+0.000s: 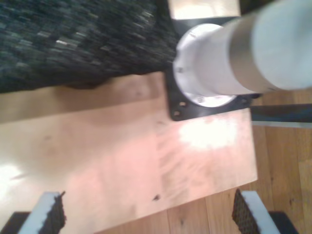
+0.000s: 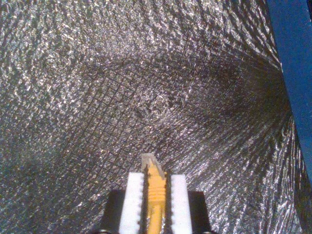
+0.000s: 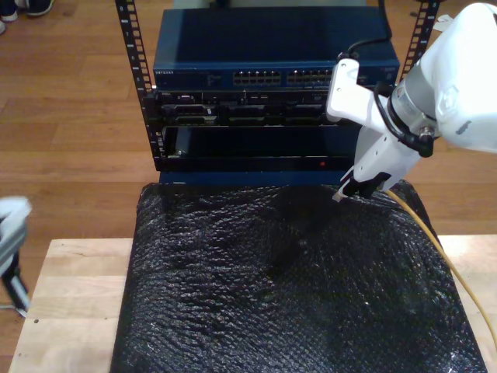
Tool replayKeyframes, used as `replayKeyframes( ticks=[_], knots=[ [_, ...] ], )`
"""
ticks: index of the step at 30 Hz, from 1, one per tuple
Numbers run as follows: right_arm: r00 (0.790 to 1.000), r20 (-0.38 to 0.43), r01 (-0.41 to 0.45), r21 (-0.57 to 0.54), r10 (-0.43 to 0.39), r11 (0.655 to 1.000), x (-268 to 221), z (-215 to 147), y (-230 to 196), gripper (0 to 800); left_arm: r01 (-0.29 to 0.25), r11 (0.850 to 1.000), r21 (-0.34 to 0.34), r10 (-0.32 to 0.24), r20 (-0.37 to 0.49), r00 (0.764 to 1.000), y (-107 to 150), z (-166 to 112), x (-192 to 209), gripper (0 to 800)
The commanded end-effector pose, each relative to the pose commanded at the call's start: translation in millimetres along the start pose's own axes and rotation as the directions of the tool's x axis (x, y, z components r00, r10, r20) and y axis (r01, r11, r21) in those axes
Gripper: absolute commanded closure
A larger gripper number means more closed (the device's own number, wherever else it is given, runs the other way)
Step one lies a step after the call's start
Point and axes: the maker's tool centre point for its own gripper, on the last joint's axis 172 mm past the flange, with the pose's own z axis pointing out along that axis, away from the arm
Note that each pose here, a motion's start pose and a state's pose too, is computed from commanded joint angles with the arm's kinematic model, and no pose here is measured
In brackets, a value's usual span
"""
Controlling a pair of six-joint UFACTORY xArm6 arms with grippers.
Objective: Grab the cable and plug it in
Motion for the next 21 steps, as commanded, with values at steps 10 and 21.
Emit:
replayKeyframes(
  ticks=[10,21],
  knots=[
    [1.0,0.003,-0.003,0.007,0.003,1.0,-0.1,2.6,1.0,800,-0.084,0.996,-0.003,0.083,-0.155,0.984,62.3,55.5,-31.8,2],
    [1.0,0.005,-0.001,0.012,0.001,1.0,-0.5,4.1,-0.8,800,-0.111,0.993,0.029,0.115,-0.234,0.966,111.9,114.0,-51.3,2]
  ],
)
